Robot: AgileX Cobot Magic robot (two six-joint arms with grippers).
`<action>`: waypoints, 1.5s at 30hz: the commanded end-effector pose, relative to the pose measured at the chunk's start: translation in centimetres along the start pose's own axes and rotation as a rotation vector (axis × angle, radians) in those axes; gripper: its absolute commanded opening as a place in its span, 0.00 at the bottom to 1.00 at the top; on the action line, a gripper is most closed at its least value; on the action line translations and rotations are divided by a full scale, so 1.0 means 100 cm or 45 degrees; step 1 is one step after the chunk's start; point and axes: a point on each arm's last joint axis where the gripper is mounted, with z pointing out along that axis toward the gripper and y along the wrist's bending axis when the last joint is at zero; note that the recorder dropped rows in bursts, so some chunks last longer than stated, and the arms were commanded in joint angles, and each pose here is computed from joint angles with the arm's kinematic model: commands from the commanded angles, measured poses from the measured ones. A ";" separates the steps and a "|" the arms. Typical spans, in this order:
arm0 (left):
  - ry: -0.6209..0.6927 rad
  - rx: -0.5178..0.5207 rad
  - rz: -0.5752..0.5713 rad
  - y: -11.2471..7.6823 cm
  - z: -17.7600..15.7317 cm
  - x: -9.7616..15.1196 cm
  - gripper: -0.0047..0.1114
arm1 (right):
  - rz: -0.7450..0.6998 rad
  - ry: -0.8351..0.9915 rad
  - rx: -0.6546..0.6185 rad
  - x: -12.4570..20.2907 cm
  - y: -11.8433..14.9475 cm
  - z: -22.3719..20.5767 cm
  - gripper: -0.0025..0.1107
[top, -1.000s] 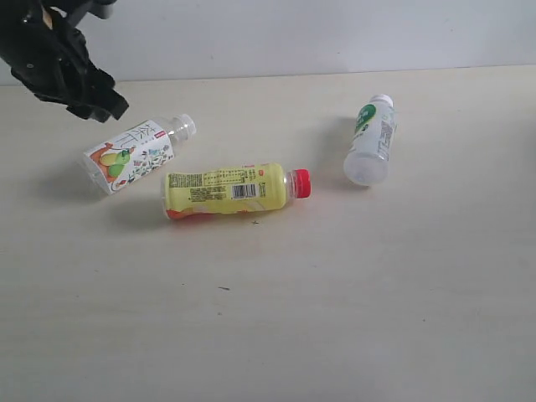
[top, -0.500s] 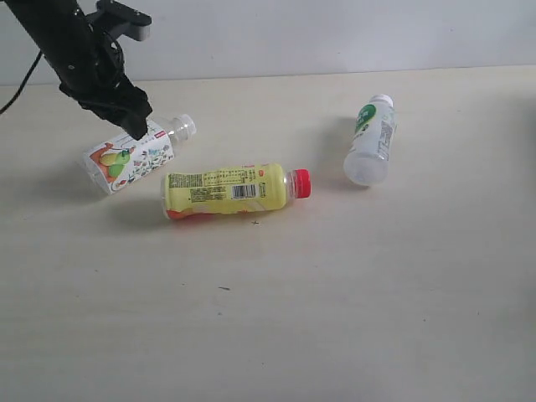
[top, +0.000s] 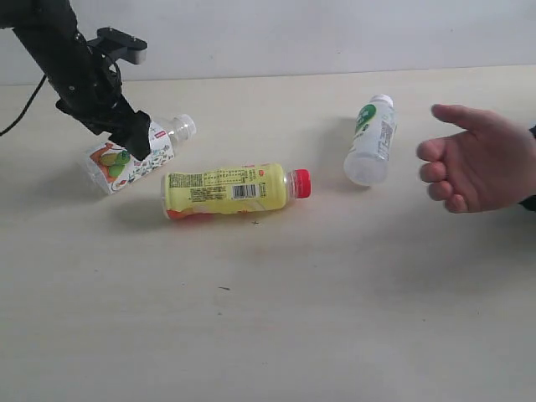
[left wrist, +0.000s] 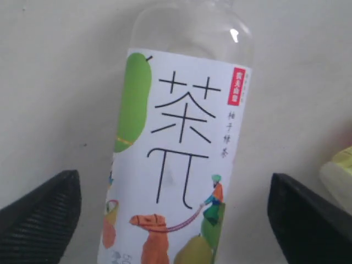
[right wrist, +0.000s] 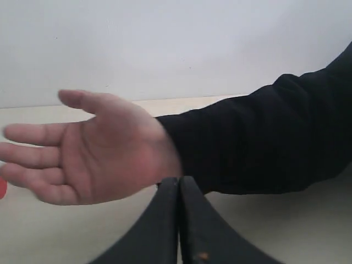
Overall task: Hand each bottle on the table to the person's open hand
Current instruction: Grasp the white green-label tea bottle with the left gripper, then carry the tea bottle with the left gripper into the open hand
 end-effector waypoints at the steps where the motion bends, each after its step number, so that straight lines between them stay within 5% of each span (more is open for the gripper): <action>1: -0.010 -0.012 0.004 0.003 0.008 -0.002 0.80 | 0.001 -0.009 0.006 0.001 0.000 0.000 0.02; 12: 0.016 -0.003 0.002 0.004 0.029 0.000 0.73 | 0.001 -0.009 0.006 0.001 0.000 0.000 0.02; 15: 0.016 -0.003 0.002 0.004 0.029 0.000 0.55 | 0.001 -0.009 0.006 0.001 0.000 0.000 0.02; 21: 0.027 0.002 -0.009 0.003 0.024 0.001 0.04 | 0.001 -0.009 0.006 0.001 0.000 0.000 0.02; 35: -0.002 0.014 -0.301 -0.018 -0.077 0.005 0.04 | 0.001 -0.017 0.006 0.000 0.000 0.000 0.02; 45: -0.049 0.067 -0.346 -0.107 -0.128 -0.010 0.04 | 0.001 -0.017 0.006 0.000 0.000 0.000 0.02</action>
